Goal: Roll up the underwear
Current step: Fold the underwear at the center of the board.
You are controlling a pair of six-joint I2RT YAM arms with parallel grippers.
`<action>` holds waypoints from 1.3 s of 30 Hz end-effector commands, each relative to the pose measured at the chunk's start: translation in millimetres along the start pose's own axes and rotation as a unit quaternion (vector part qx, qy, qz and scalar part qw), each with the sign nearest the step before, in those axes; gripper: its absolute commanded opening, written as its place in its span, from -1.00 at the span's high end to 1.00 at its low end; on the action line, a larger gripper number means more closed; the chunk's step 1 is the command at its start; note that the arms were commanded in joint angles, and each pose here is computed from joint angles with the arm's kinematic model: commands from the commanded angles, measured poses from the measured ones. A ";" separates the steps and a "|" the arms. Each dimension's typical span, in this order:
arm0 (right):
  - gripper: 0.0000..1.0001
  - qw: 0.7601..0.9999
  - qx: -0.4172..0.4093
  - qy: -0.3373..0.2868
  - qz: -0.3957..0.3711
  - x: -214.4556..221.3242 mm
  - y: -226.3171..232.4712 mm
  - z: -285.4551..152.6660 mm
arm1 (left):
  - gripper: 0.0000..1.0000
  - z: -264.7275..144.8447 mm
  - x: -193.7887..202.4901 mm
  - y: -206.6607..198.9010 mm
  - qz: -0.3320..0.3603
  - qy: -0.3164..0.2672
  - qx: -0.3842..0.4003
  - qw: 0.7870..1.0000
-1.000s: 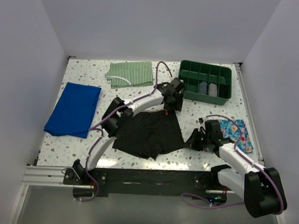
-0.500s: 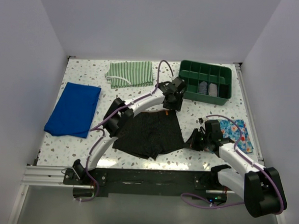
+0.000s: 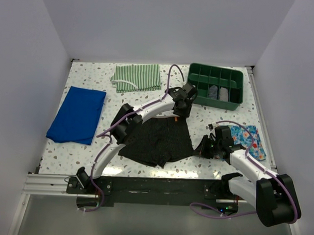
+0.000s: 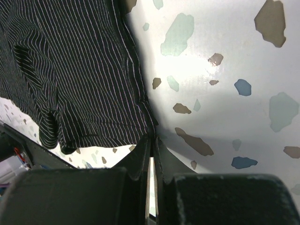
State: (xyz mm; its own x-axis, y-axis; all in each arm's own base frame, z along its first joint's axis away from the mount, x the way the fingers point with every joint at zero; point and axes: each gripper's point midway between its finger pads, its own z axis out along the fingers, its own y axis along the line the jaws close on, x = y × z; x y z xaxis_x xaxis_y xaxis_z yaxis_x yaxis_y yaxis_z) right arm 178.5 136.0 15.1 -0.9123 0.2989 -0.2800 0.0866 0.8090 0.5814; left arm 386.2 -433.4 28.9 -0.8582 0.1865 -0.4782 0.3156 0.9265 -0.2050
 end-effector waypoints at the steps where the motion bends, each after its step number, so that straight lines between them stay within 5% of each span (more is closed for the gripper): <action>1: 0.95 1.000 -0.002 0.000 -0.006 -2.6 1.3 -0.7 | 0.30 6.2 0.6 -10.1 0.017 -0.001 0.018 1.000; 16: 1.00 1.000 -0.010 -0.006 -0.009 -5.1 6.2 -3.8 | 0.97 -14.6 -21.4 -20.4 0.012 -0.039 0.031 0.999; 39: 1.00 0.984 -0.144 -0.044 -0.092 -26.5 88.3 -54.7 | 1.00 -96.9 -77.1 2.9 -0.018 -0.132 0.035 0.990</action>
State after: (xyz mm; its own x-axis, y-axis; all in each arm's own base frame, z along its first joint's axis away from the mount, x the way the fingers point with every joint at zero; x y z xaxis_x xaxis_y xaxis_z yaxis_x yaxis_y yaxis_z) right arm 185.6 154.3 79.2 -0.8753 0.2604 -0.4075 -0.0917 0.7380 0.6686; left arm 402.1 -420.0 107.5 -0.7913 0.1043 -0.6024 0.3104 0.9174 -0.2490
